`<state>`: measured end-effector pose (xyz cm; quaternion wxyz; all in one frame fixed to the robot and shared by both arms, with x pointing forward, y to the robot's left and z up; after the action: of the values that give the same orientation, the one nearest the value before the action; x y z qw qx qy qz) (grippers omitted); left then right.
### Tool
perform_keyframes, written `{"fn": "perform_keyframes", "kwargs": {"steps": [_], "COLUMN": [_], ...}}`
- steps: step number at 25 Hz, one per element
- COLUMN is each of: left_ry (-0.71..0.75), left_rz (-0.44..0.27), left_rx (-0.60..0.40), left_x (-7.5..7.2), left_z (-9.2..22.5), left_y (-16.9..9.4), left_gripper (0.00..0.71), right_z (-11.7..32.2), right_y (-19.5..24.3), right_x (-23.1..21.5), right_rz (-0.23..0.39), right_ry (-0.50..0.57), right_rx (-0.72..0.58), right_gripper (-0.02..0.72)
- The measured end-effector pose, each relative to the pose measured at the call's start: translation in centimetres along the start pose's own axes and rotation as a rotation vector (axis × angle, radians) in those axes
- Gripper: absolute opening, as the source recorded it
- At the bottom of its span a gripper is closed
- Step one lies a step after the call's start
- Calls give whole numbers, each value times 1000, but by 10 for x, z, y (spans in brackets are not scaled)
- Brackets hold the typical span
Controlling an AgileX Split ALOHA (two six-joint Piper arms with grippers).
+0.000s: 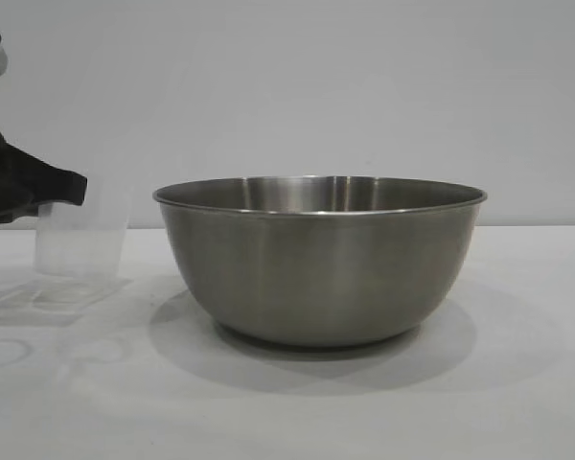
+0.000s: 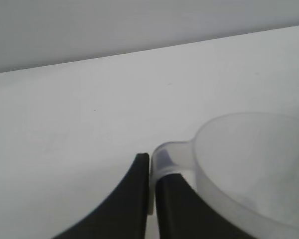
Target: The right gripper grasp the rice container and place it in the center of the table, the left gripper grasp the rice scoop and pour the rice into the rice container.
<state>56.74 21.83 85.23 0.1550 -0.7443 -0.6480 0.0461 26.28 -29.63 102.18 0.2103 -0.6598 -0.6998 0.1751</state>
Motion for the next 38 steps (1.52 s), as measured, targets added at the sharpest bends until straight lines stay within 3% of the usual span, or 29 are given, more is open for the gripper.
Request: {"fn": "perform_keyframes", "kwargs": {"steps": [9, 10, 11, 15, 18, 24, 29, 32, 38], "left_ry": [6, 7, 8, 16, 22, 47, 45, 39, 31], "left_rz": [4, 4, 4, 8, 16, 124, 132, 130, 139], "left_rx": [42, 44, 49, 90, 123, 156, 142, 113, 147], "left_x": [-1, -1, -1, 0, 1, -8, -4, -2, -1], "left_z": [14, 15, 16, 26, 33, 38, 30, 20, 7], "left_y": [1, 1, 0, -10, -20, -48, -70, -75, -81], "left_gripper": [0, 50, 50, 265, 367, 379, 379, 379, 379], "right_z": [0, 0, 0, 0, 0, 0, 0, 0, 0], "right_y": [0, 0, 0, 0, 0, 0, 0, 0, 0], "right_x": [0, 0, 0, 0, 0, 0, 0, 0, 0], "right_rz": [0, 0, 0, 0, 2, 2, 2, 2, 2], "right_ry": [0, 0, 0, 0, -1, -1, -1, -1, -1], "right_rx": [0, 0, 0, 0, 0, 0, 0, 0, 0], "right_gripper": [540, 540, 540, 540, 540, 540, 540, 540, 540]}}
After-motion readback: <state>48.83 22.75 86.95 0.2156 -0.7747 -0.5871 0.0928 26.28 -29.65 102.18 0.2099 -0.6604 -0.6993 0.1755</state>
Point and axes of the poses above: a point on each arm's last joint axis where the gripper is mounted, y pointing out along that axis toward the gripper, x along the wrist's bending axis when the last joint is at zero, z = x × y, the point moved 4 cm from there along y, pointing out along that axis toward the gripper, and after that the axes turned 5 degrees about y, right-handed, at the moved point
